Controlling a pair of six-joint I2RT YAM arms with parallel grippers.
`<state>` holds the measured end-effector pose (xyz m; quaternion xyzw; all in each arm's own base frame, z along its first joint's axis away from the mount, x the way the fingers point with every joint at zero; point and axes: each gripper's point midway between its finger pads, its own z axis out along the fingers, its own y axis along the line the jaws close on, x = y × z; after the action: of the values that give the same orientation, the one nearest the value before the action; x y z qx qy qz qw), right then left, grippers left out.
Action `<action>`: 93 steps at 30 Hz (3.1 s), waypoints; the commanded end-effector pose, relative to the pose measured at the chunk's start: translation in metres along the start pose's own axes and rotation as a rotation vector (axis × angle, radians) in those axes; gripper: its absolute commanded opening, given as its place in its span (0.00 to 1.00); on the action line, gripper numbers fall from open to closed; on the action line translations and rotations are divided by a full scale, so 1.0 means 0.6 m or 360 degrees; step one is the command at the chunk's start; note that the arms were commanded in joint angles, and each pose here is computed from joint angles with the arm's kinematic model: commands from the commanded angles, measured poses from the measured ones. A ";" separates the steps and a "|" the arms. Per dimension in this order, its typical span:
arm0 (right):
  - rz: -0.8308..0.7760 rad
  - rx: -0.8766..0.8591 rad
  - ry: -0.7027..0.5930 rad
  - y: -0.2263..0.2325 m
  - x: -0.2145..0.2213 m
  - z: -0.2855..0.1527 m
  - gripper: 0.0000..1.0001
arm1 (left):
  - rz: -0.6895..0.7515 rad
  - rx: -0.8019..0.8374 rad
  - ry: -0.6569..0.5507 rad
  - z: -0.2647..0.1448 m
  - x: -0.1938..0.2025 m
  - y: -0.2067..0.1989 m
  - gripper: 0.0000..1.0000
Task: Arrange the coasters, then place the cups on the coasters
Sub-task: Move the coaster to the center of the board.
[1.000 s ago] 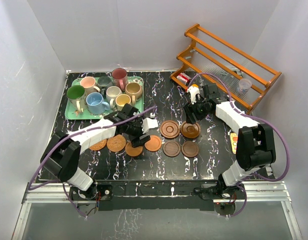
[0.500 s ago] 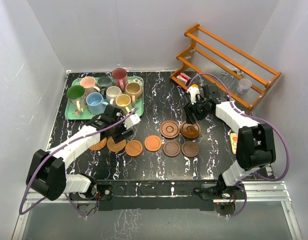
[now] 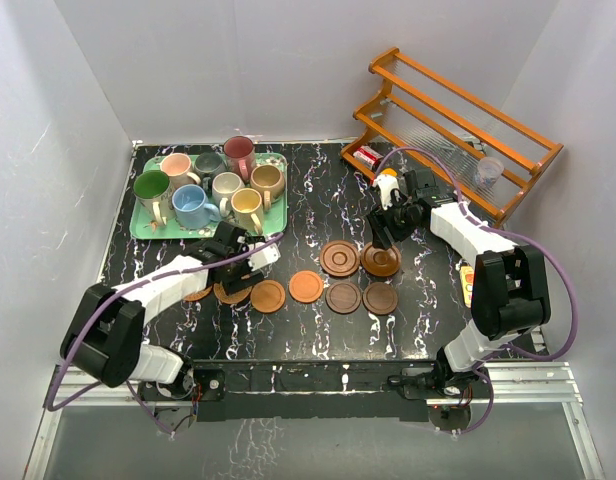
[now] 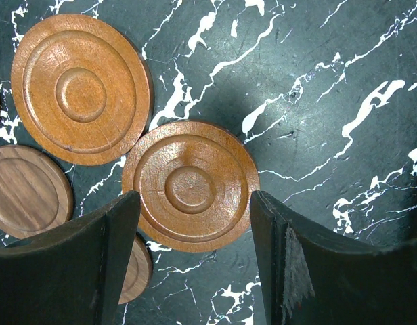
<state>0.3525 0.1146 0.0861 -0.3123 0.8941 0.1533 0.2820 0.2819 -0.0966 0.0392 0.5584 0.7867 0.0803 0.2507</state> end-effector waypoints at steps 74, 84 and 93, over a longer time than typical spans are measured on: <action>-0.0017 0.0092 -0.0052 -0.027 -0.012 -0.021 0.66 | 0.0136 0.0209 -0.0272 0.140 -0.270 -0.025 0.78; -0.0015 0.0094 -0.0045 -0.029 -0.010 -0.020 0.67 | 0.0141 0.0186 -0.0292 0.143 -0.281 -0.015 0.78; -0.0013 0.0091 -0.0038 -0.029 -0.007 -0.019 0.67 | 0.0135 0.0191 -0.0324 0.138 -0.294 -0.011 0.78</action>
<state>0.3572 0.0984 0.0844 -0.2993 0.9017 0.1322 0.2827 0.3620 -0.2761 0.0381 0.6046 0.7319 -0.0131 0.3140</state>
